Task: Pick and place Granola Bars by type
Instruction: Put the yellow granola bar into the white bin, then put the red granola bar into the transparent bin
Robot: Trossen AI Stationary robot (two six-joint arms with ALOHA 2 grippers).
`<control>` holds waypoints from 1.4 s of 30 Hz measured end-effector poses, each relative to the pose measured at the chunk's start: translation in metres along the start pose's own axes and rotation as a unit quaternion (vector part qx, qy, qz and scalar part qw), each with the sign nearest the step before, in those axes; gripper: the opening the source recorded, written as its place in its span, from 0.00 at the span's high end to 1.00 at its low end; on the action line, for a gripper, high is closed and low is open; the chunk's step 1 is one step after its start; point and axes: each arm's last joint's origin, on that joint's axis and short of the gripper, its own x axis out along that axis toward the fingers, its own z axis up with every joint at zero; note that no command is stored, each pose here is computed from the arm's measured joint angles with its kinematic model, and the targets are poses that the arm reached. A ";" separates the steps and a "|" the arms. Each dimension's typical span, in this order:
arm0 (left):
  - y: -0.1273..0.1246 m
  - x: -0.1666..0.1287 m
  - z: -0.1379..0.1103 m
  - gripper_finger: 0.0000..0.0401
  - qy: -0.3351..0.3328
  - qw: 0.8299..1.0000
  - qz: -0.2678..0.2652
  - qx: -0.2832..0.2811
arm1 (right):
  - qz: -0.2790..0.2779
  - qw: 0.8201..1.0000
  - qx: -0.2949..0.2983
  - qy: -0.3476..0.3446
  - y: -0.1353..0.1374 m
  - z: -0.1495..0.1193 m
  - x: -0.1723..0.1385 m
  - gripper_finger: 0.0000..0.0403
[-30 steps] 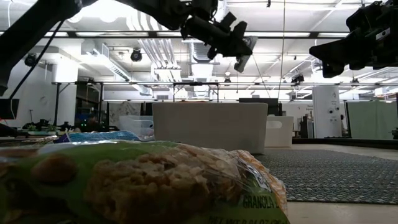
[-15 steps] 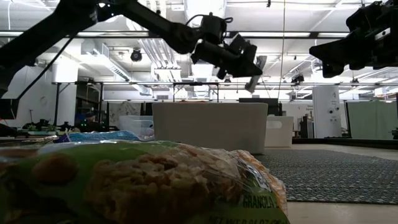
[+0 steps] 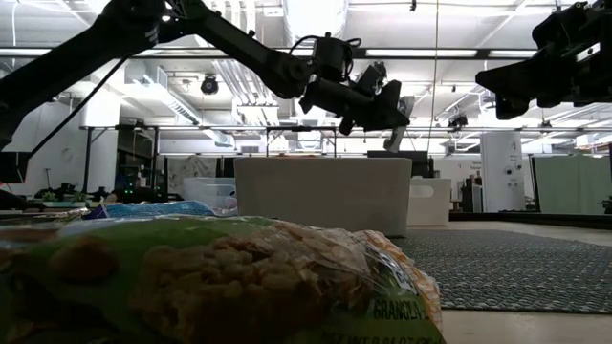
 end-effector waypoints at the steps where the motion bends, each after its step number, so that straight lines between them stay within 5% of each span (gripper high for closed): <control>1: 0.000 0.000 0.000 0.81 0.000 1.000 0.000 0.000 | 0.000 1.000 0.000 0.000 0.000 0.000 0.000 0.98; 14: 0.000 0.000 -0.004 0.80 0.020 1.000 0.001 -0.005 | 0.000 1.000 0.000 0.000 0.000 0.000 0.000 0.98; 28: 0.001 0.000 -0.007 0.58 0.034 0.999 0.021 -0.006 | 0.000 1.000 0.000 0.000 0.000 0.000 0.000 0.98; 42: 0.001 0.000 -0.008 0.56 0.042 0.999 0.024 -0.010 | 0.000 1.000 0.000 0.000 0.000 0.000 0.000 0.98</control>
